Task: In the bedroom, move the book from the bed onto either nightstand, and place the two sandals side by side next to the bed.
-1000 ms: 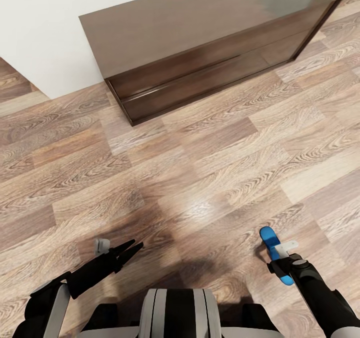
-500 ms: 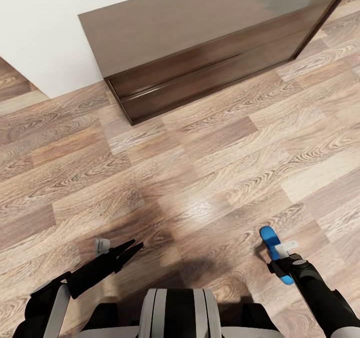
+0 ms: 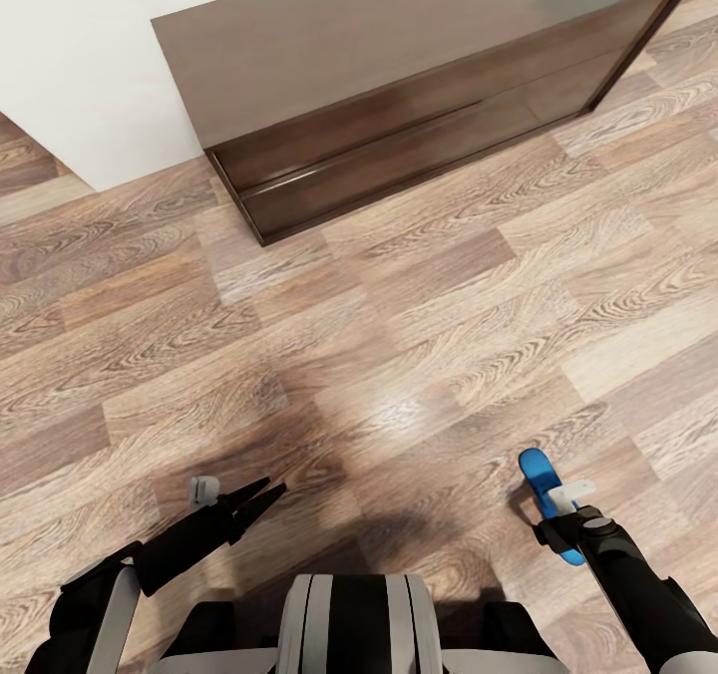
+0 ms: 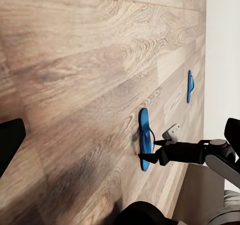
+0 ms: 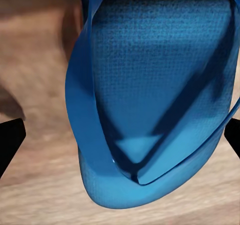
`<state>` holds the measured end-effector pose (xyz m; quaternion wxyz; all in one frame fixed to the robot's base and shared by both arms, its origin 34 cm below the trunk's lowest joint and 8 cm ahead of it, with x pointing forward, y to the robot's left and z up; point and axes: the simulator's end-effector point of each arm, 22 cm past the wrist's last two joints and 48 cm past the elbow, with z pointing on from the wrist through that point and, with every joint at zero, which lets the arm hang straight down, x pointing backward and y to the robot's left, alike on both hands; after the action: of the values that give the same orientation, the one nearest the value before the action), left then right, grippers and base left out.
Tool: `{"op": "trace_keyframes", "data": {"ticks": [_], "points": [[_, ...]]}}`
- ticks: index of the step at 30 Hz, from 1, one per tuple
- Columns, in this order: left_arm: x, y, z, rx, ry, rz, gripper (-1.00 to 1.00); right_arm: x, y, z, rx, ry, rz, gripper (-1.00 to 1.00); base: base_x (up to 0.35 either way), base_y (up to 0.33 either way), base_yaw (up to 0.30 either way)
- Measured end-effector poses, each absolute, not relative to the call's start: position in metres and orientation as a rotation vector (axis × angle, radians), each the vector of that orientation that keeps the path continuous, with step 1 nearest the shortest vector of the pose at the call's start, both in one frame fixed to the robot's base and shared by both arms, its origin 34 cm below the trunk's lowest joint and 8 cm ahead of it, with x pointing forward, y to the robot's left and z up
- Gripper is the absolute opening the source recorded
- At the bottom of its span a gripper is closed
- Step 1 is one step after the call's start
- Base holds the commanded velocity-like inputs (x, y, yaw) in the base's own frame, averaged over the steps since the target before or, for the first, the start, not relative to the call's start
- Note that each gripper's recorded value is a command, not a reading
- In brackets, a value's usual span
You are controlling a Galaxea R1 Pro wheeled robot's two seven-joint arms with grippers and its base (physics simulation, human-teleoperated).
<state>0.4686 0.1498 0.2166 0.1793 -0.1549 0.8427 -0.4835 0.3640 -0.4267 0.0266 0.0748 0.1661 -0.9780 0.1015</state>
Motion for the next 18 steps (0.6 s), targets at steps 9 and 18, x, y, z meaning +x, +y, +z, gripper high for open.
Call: {"op": "trace_keyframes", "data": {"ticks": [9,18], "points": [[0.4685,0.1498,0.2166,-0.438,2.382,-1.367,1.0,0.3643,-0.4274,0.0268,0.504,-2.933,0.308,-1.0,0.0,0.0,0.0],[0.4685,0.1497,0.2166,-0.438,2.382,-1.367,1.0,0.3642,-0.4275,0.0268,0.504,-2.933,0.308,-1.0,0.0,0.0,0.0]]}}
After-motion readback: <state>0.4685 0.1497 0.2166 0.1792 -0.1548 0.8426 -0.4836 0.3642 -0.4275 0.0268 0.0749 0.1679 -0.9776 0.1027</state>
